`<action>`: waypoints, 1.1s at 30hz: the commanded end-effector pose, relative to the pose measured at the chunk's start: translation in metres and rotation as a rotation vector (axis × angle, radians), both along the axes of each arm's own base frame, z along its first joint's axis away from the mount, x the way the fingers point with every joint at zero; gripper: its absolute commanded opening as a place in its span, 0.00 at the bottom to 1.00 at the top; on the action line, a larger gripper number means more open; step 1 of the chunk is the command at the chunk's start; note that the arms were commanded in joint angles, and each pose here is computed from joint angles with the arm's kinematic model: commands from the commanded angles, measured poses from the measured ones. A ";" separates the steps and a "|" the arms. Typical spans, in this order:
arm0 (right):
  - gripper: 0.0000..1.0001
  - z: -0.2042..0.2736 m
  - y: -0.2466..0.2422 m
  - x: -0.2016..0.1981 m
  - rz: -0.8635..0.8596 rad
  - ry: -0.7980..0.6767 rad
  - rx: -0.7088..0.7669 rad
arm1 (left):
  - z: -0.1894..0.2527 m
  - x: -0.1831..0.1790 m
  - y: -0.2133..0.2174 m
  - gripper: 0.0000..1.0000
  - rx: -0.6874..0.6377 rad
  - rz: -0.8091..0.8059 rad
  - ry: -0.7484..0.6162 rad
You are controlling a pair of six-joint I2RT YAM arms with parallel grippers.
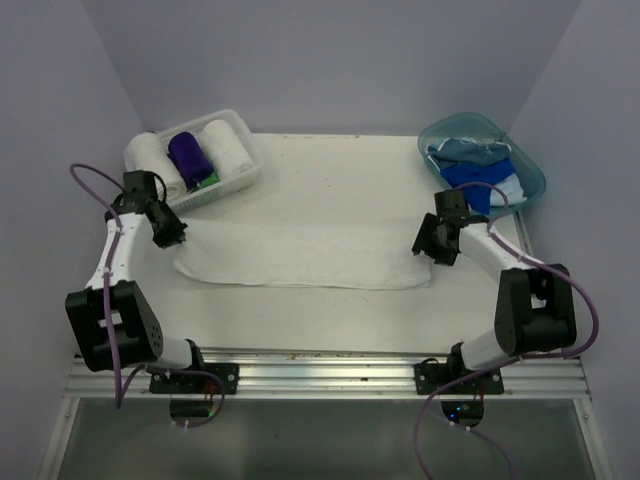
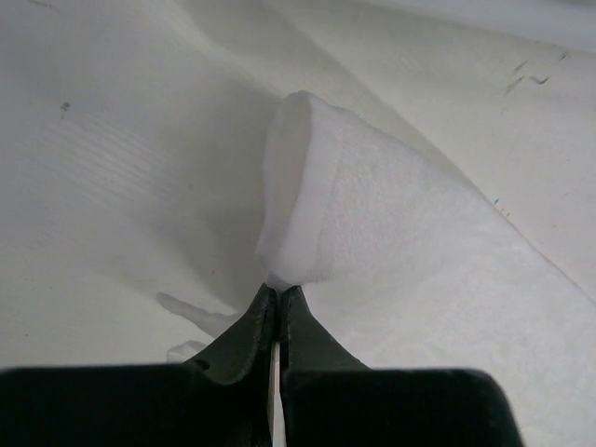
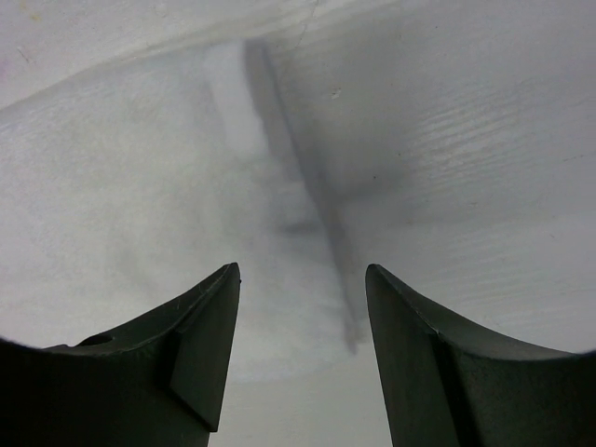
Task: Roll the towels
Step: Fold the towel
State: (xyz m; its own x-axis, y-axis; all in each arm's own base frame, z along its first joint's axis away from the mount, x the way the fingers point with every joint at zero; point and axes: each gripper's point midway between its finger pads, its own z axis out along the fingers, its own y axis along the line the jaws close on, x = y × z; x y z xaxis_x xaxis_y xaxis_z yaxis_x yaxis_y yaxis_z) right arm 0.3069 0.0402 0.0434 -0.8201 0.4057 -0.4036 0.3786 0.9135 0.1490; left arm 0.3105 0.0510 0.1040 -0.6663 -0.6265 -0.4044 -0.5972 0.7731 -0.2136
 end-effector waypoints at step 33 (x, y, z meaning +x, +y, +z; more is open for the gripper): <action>0.28 -0.016 0.041 0.005 0.134 -0.013 0.033 | 0.144 0.047 -0.164 0.00 -0.197 -0.417 -0.369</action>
State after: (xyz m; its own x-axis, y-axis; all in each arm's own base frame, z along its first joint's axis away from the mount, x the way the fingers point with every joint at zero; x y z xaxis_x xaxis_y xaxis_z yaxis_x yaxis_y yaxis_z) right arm 0.3177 0.0919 0.0184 -0.8827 0.3013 -0.3605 0.2300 0.9462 0.2276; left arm 0.3461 -0.0880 0.2244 -0.7356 -0.4212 -0.5306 -0.1774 0.8756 -0.4493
